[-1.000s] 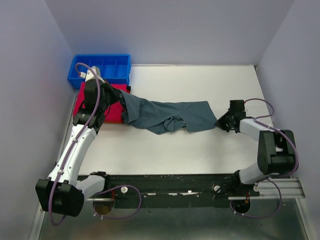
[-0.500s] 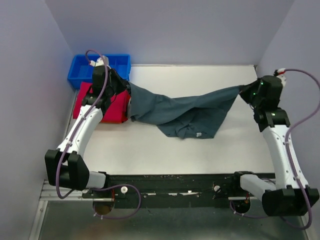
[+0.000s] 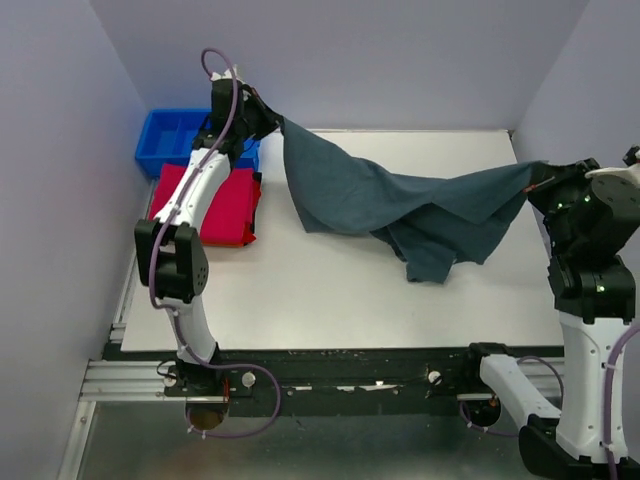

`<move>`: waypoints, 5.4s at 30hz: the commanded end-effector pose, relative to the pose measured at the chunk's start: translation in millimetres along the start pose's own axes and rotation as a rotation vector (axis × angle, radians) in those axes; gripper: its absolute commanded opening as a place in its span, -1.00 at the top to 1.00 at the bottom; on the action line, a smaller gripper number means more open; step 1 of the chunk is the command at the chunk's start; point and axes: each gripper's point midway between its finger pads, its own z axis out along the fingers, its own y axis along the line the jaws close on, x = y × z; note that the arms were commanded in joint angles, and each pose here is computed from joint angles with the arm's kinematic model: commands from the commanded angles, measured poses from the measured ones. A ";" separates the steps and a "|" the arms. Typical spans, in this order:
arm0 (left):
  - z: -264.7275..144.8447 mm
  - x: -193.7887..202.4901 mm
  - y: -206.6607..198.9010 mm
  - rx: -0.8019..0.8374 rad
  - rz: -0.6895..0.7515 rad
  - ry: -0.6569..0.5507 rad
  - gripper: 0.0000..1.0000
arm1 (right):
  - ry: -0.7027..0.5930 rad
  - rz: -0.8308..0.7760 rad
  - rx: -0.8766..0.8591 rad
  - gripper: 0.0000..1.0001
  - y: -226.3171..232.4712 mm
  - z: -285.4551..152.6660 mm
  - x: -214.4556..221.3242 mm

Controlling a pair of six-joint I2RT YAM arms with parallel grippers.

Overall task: Fold and stack the t-shirts
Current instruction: Flatten out the tshirt

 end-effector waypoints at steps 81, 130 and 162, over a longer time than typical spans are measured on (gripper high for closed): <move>-14.1 236.4 126.9 -0.459 0.357 0.359 1.00 | 0.328 0.027 0.154 0.99 -94.4 41.0 180.2; -340.2 -113.4 -126.4 -0.006 0.246 -0.491 1.00 | -0.395 -0.122 -0.549 0.99 123.2 -184.4 -170.9; -91.6 -141.6 -94.5 0.072 0.060 -0.311 1.00 | 0.187 0.178 -0.533 0.99 117.9 139.0 -96.9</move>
